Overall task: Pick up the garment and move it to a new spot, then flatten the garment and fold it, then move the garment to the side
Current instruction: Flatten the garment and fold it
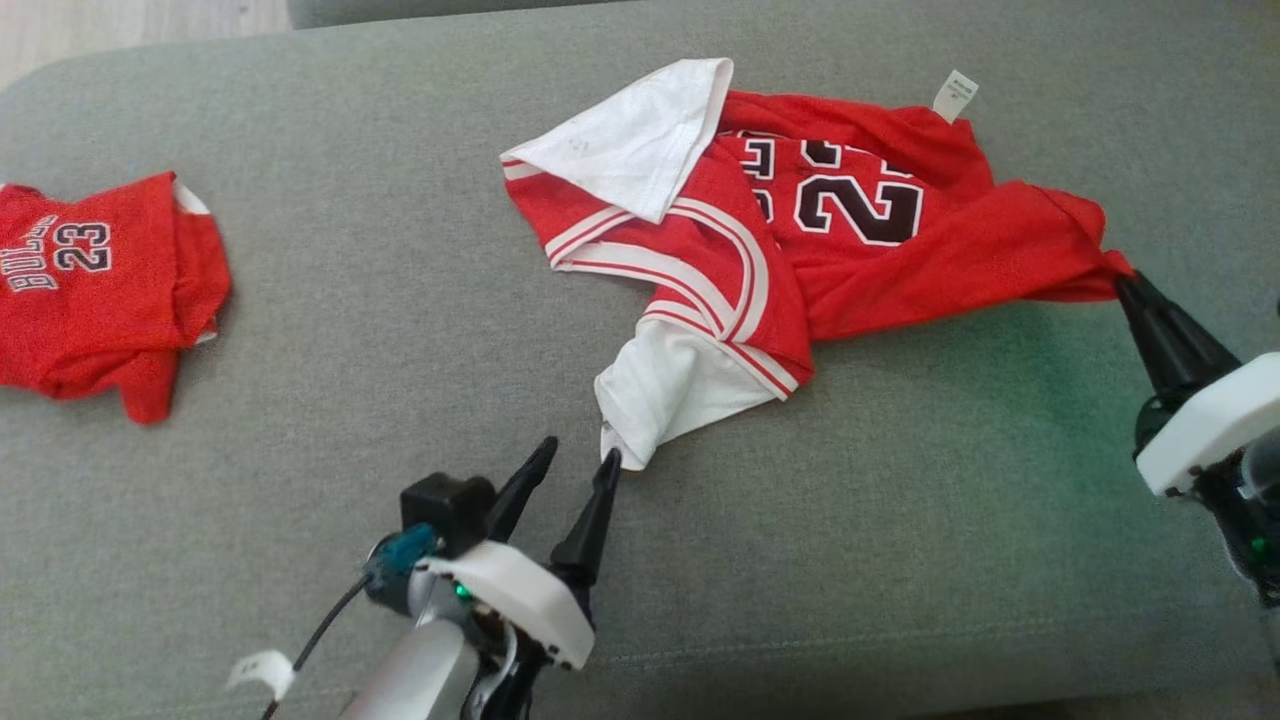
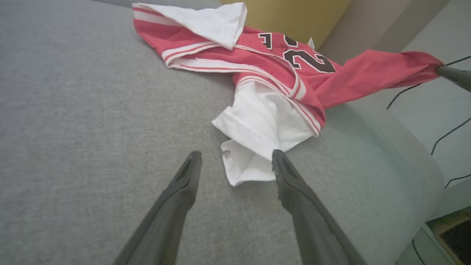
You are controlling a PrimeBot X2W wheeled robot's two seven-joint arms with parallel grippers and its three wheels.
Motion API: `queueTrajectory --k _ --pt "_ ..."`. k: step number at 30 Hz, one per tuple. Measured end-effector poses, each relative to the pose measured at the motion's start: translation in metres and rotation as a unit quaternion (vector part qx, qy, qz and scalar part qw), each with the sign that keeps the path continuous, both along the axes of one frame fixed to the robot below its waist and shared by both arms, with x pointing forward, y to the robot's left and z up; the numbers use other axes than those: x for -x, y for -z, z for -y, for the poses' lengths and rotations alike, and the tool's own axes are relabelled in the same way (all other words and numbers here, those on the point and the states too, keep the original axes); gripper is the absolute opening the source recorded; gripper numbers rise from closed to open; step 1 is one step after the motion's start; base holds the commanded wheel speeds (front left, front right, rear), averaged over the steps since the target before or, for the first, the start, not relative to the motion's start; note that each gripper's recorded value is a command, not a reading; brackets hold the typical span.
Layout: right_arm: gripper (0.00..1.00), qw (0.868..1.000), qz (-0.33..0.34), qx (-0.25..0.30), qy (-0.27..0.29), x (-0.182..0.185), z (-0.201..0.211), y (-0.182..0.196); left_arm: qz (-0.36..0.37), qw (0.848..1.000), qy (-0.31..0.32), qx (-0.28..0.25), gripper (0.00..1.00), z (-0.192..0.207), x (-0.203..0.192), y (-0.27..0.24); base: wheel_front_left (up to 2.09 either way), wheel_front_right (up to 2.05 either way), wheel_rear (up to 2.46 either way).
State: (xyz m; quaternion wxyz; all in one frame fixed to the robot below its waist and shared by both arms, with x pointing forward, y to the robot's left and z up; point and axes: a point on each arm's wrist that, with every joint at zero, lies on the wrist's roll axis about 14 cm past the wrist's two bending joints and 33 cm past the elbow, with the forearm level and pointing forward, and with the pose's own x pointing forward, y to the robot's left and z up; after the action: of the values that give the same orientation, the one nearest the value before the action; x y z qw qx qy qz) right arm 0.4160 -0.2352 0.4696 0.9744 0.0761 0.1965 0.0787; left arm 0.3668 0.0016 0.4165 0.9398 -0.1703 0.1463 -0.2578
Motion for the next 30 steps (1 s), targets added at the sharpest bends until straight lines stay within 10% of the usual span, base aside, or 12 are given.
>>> queueTrajectory --k 18,19,20,21,30 --pt "0.00 1.000 -0.006 0.018 0.015 0.004 0.009 0.004 -0.026 0.997 0.066 -0.031 1.00 0.037 -0.008 0.019 0.00 0.00 0.00" --pt "0.00 1.000 -0.006 0.018 0.015 0.004 0.009 0.005 -0.028 0.997 0.066 -0.030 0.88 0.038 -0.008 0.020 0.00 0.00 0.00" --pt "0.00 1.000 -0.007 0.018 0.015 0.004 0.009 0.005 -0.030 0.997 0.066 -0.029 0.25 0.038 -0.008 0.020 0.00 0.00 0.00" --pt "0.00 1.000 -0.008 0.018 0.015 0.004 0.009 0.006 -0.032 0.997 0.065 -0.027 0.00 0.038 -0.008 0.020 0.00 0.00 0.00" --pt "0.00 1.000 0.009 0.020 0.008 -0.003 0.004 0.003 0.012 1.000 0.007 0.001 0.00 0.016 -0.036 -0.013 0.00 0.00 0.00"
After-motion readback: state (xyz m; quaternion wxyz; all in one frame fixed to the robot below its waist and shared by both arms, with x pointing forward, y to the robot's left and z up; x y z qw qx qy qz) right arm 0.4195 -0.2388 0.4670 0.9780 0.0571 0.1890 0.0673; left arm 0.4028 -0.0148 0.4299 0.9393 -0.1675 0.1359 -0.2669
